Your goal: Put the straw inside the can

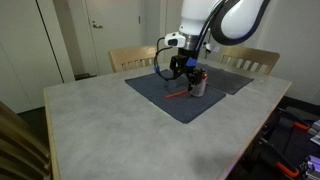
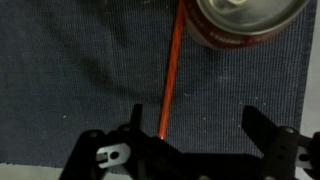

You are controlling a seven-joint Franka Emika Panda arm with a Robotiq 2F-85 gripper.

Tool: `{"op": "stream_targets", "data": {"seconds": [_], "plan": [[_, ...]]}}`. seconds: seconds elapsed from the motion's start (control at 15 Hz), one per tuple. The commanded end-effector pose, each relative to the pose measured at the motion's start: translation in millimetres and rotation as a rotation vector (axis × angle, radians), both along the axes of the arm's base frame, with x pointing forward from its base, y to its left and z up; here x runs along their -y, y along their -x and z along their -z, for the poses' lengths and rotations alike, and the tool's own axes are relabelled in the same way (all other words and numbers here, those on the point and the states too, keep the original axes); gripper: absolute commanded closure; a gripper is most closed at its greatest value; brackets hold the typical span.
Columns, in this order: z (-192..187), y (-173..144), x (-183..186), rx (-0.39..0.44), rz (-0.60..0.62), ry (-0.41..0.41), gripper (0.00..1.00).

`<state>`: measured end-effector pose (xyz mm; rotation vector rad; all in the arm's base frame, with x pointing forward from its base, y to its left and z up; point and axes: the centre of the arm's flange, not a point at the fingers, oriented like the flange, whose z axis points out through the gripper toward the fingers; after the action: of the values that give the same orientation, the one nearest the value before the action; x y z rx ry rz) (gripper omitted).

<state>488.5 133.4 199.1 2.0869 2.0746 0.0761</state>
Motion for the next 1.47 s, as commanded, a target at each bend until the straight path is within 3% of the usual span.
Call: {"op": "stream_targets", "data": {"seconds": [0.0,0.53,1.4], "plan": [[15.2,-8.6,-3.5,0.010,-0.010,-0.001,0.00],[29.3,-13.7,-6.1,0.006,-0.018,0.002,0.00],[63.8,-23.8,8.7,-0.025,0.095,-0.005,0.00]]}}
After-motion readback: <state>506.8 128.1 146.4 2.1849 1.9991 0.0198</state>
